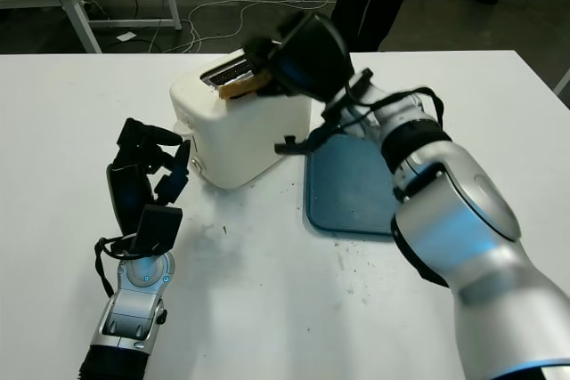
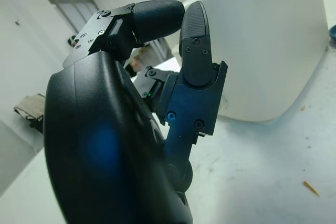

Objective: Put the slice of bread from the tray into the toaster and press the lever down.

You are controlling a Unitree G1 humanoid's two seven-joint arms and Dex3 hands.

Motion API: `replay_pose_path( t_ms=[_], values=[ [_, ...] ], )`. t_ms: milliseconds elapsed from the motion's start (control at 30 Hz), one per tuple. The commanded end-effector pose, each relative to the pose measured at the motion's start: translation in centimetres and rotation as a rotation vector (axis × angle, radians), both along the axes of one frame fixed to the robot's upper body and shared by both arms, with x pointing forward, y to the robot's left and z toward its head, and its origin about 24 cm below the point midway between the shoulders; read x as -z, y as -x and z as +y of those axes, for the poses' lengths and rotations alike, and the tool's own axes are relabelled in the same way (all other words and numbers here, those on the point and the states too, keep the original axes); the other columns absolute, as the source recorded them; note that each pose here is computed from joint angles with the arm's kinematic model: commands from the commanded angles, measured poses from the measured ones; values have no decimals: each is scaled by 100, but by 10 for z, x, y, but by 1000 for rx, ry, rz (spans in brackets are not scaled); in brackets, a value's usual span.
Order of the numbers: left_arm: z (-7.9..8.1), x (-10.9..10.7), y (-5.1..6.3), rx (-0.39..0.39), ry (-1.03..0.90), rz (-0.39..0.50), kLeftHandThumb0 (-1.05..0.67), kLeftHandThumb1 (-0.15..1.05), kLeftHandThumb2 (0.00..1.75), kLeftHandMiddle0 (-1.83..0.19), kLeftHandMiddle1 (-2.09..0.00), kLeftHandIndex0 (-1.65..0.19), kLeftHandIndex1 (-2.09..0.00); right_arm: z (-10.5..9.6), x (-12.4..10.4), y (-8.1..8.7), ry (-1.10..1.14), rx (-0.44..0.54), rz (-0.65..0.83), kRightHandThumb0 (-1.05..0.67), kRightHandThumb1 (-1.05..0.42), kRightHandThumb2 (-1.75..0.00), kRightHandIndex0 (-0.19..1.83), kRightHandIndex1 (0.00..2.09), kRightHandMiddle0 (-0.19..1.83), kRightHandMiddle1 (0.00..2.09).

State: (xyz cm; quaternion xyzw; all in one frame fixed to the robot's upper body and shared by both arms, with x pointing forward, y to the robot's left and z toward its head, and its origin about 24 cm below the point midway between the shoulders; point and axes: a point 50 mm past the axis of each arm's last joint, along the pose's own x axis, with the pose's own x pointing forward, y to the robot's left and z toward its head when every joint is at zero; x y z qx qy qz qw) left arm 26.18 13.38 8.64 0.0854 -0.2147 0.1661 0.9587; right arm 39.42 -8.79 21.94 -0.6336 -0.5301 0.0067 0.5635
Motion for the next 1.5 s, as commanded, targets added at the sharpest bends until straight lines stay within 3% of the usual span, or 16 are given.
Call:
replay_pose_path(
  t_ms=[0, 167, 367, 533, 667, 867, 1067, 1100, 1167, 1200, 1233, 1300, 1367, 1467],
  values=[
    [-5, 2, 1, -2, 16, 15, -41, 92, 37, -77, -175, -40, -171, 3, -16, -1, -47, 11, -47, -61, -92, -40, 117, 175, 84, 173],
    [-5, 3, 2, 1, 30, 16, -41, 92, 37, -75, -175, -40, -171, 7, -22, -3, -57, 18, -34, -62, -92, -33, 118, 175, 88, 170],
    [-4, 3, 1, -7, 18, 14, -41, 92, 37, -76, -175, -40, -171, 7, -20, -11, -114, 53, 275, -62, -92, -44, 114, 175, 80, 174],
    [-4, 3, 2, -3, 21, 13, -41, 92, 38, -76, -175, -39, -171, 4, -25, -15, -116, 62, 424, -60, -92, -44, 109, 175, 81, 161],
    [-4, 3, 2, -6, 24, 12, -41, 92, 37, -76, -175, -40, -171, 2, -26, -17, -153, 54, 534, -61, -92, -43, 106, 175, 77, 174],
    [-4, 3, 2, -9, 15, 9, -41, 92, 38, -76, -175, -39, -172, -1, -25, -20, -204, 63, 633, -59, -92, -42, 105, 175, 77, 175],
    [-4, 2, 2, -9, 15, 6, -41, 92, 38, -77, -175, -39, -172, -5, -21, -22, -126, 128, 631, -59, -92, -36, 104, 175, 76, 175],
    [-4, 2, 2, -11, 15, 8, -41, 92, 38, -77, -175, -39, -172, -5, -20, -23, -89, 152, 644, -61, -92, -31, 100, 175, 75, 168],
    [-4, 2, 2, -10, 14, 10, -41, 92, 38, -76, -175, -39, -172, -5, -19, -24, 22, 206, 664, -70, -92, -14, 72, 158, 65, 135],
    [-4, 2, 2, -9, 13, 9, -41, 92, 38, -76, -175, -39, -172, -5, -18, -25, 96, 243, 665, -78, -92, -14, 46, 136, 52, 110],
    [-4, 2, 2, -9, 13, 7, -41, 92, 38, -77, -175, -40, -173, -5, -18, -25, 150, 271, 659, -85, -92, -11, 30, 100, 49, 65],
    [-4, 2, 2, -10, 13, 9, -41, 92, 38, -78, -175, -40, -173, -4, -18, -26, 207, 293, 641, -88, -91, -8, 18, 69, 50, 25],
    [-4, 3, 2, -10, 19, 11, -41, 92, 37, -78, -175, -40, -173, -3, -17, -25, 223, 291, 627, -87, -90, -4, 6, 54, 45, 8],
    [-4, 3, 2, -9, 20, 14, -41, 92, 37, -79, -175, -40, -174, -2, -17, -25, 243, 294, 609, -86, -91, -2, 1, 45, 40, 2]
  ],
)
